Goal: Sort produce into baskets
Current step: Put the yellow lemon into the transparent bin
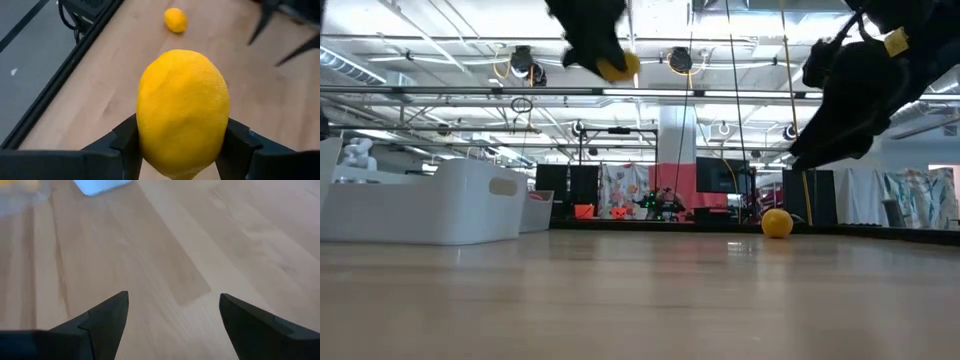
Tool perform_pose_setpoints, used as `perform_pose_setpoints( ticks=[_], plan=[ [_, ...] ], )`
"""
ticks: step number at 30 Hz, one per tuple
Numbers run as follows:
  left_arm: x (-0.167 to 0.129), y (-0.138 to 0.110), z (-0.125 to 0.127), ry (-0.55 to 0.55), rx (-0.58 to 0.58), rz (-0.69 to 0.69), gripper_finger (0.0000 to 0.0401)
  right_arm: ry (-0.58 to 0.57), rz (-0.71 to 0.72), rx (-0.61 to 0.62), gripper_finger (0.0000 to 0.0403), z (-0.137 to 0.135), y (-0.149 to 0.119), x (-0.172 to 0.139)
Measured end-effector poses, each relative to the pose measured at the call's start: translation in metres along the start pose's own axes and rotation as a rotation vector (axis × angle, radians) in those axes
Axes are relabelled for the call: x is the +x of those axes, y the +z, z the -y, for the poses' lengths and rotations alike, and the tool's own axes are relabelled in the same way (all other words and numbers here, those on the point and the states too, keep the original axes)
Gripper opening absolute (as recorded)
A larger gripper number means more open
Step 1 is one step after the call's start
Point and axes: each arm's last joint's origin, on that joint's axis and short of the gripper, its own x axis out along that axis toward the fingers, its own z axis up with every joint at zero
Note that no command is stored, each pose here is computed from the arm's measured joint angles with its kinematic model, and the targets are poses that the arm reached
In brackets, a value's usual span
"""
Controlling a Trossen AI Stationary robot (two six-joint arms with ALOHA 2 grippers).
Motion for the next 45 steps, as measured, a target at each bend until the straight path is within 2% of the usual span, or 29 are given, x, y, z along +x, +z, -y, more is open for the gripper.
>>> perform_pose_setpoints(
  ticks=[3, 6, 12, 18, 21, 24, 29, 36, 39, 45],
  plan=[
    [-0.030, -0.011, 0.011, -0.022, -0.011, -0.017, 0.0193, 0.018, 0.024, -0.002, 0.0302, -0.004, 0.002, 0.005],
    [-0.051, -0.029, 0.021, -0.031, -0.023, -0.103, 0.0193, 0.032, 0.037, 0.001, 0.0302, -0.007, 0.003, 0.010],
    [-0.071, -0.073, 0.046, -0.018, -0.063, -0.328, 0.0192, 0.048, 0.056, 0.014, 0.0302, -0.011, 0.003, 0.017],
    [-0.075, -0.110, 0.084, -0.056, -0.079, -0.487, 0.0192, 0.158, 0.108, -0.010, 0.0302, -0.019, 0.010, 0.017],
    [-0.076, -0.130, 0.105, -0.084, -0.124, -0.565, 0.0192, 0.231, 0.123, -0.041, 0.0302, -0.022, 0.014, 0.016],
    [-0.078, -0.155, 0.123, -0.064, -0.189, -0.638, 0.0192, 0.296, 0.121, -0.070, 0.0302, -0.025, 0.015, 0.015],
    [-0.083, -0.195, 0.146, 0.015, -0.293, -0.713, 0.0192, 0.314, 0.110, -0.078, 0.0302, -0.026, 0.014, 0.015],
    [-0.083, -0.231, 0.172, -0.035, -0.436, -0.741, 0.0192, 0.314, 0.113, -0.109, 0.0302, -0.026, 0.014, 0.015],
    [-0.081, -0.244, 0.179, -0.017, -0.486, -0.772, 0.0192, 0.345, 0.098, -0.132, 0.0302, -0.026, 0.014, 0.015],
    [-0.078, -0.258, 0.190, 0.014, -0.449, -0.794, 0.0204, 0.357, 0.087, -0.144, 0.0302, -0.027, 0.013, 0.015]
  ],
)
